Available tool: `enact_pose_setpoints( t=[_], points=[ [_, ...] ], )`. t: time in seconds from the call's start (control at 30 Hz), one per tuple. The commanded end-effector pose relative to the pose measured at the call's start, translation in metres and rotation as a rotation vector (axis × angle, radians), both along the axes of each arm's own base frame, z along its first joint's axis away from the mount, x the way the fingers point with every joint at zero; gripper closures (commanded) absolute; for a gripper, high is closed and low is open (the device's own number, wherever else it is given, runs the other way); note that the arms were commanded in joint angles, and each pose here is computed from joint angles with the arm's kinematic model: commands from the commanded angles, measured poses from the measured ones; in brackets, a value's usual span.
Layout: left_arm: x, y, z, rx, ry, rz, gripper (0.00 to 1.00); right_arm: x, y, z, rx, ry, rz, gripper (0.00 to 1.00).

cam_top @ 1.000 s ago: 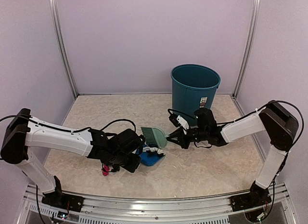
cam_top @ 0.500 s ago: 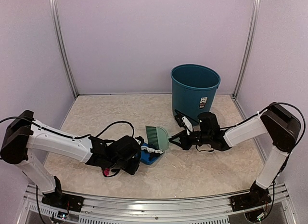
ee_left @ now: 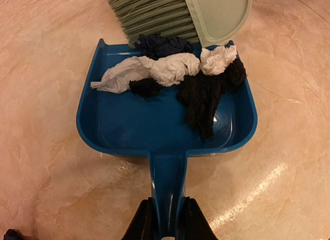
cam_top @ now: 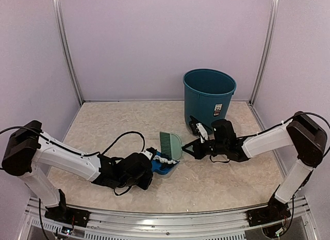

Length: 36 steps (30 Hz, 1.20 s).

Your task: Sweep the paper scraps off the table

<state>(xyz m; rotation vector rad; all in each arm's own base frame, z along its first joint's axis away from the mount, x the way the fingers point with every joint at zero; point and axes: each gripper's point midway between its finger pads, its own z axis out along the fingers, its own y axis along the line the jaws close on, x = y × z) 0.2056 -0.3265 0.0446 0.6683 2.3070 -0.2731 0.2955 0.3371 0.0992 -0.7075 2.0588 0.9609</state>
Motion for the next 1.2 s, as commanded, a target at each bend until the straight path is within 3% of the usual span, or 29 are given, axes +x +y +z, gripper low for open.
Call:
enact_pose_setpoints(
  t=[0.0,0.6,1.17],
  points=[
    [0.009,-0.012,0.025,-0.079,-0.098,0.003,1.0,-0.003,-0.005,0.012,-0.014,0.021,-0.062,1.0],
    [0.005,-0.024,0.084,-0.237,-0.244,-0.009,1.0,-0.023,-0.01,0.079,-0.018,-0.084,-0.104,1.0],
    [0.005,-0.029,0.131,-0.307,-0.301,-0.024,1.0,-0.021,-0.04,0.182,0.014,-0.289,-0.213,1.0]
  ],
)
